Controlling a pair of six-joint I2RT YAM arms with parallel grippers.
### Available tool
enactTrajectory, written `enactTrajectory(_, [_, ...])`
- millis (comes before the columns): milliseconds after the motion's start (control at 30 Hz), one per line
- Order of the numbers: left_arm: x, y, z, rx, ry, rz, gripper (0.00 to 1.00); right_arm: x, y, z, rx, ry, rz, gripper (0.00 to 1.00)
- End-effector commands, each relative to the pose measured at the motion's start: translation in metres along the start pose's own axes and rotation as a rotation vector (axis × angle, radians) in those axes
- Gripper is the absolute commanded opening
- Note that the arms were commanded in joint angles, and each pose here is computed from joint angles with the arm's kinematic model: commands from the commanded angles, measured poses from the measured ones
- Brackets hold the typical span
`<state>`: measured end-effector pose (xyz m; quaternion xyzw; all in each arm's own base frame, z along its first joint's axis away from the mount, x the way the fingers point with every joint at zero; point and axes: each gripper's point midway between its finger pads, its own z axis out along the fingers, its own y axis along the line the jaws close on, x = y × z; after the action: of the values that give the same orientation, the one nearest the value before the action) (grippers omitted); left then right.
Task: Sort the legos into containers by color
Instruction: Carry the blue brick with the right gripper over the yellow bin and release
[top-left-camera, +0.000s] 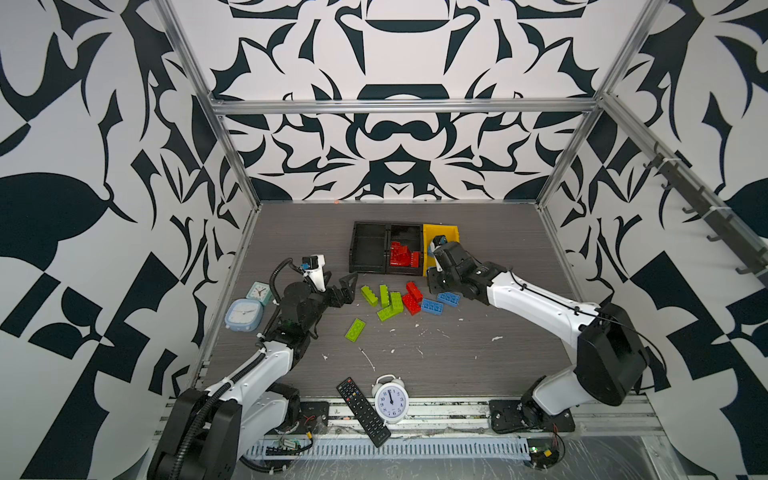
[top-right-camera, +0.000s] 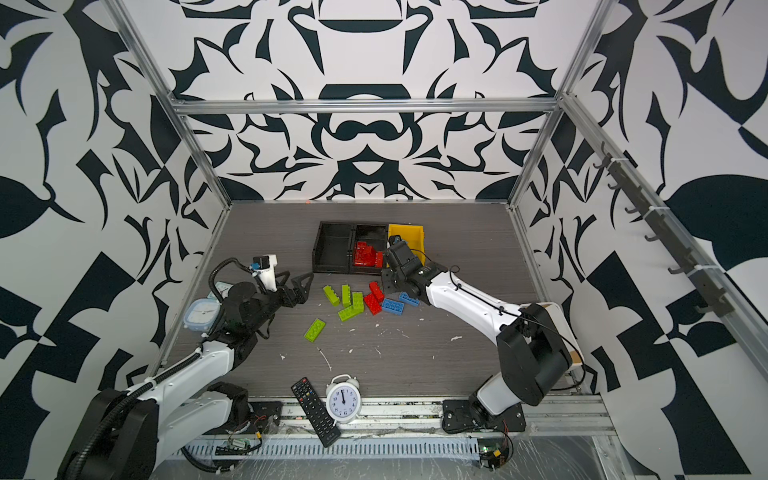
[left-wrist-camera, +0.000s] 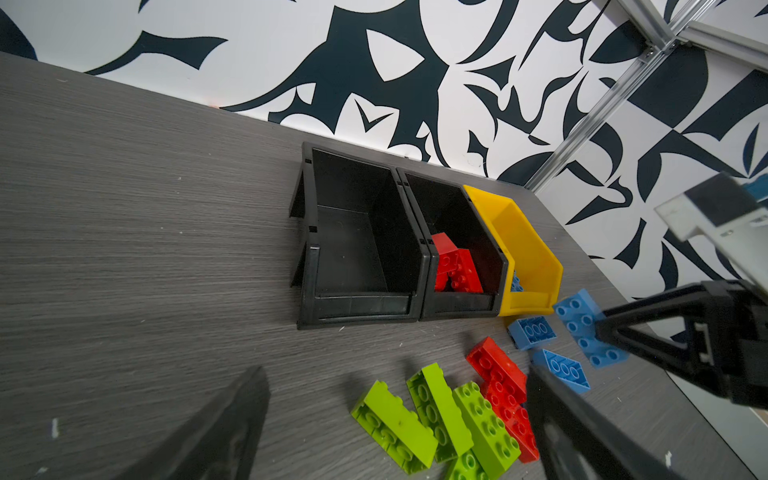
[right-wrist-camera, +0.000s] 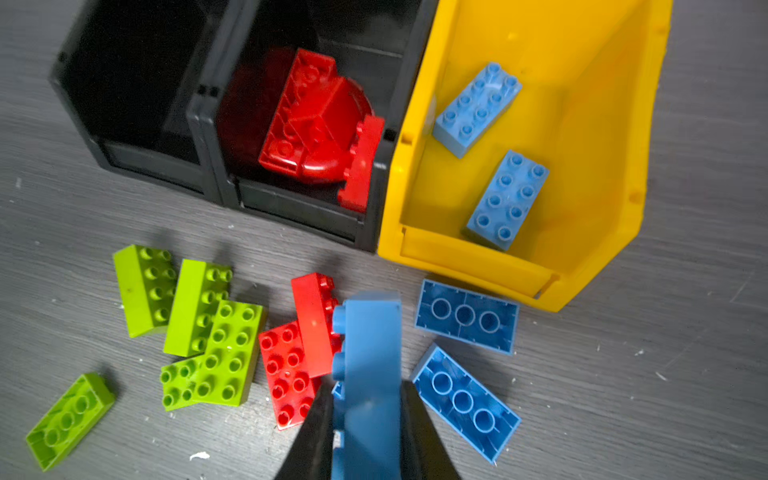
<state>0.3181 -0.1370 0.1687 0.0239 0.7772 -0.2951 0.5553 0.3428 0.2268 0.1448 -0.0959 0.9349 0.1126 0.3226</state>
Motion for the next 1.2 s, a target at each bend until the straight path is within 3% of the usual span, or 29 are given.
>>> enactTrajectory(0, [-0.004, -0.005, 0.0, 0.019, -0.013, 0.002, 0.99, -0.038, -0.001, -0.021, 0.004, -0.081, -0.037, 0.24])
enactTrajectory(233, [-0.005, -0.005, -0.001, 0.017, -0.019, 0.005, 0.99, -0.083, -0.012, -0.028, 0.002, -0.167, -0.044, 0.24])
enactTrajectory(533, [-0.004, -0.005, 0.0, 0.023, -0.011, 0.003, 0.99, -0.115, -0.055, -0.003, -0.021, -0.194, 0.005, 0.24])
enactTrajectory(867, [-0.005, -0.005, 0.0, 0.021, -0.013, 0.008, 0.99, -0.118, -0.085, 0.044, -0.023, -0.131, 0.046, 0.23])
enactTrajectory(1167, [-0.005, -0.005, -0.001, 0.019, -0.013, 0.01, 0.99, -0.118, -0.104, 0.067, 0.067, -0.115, 0.023, 0.24])
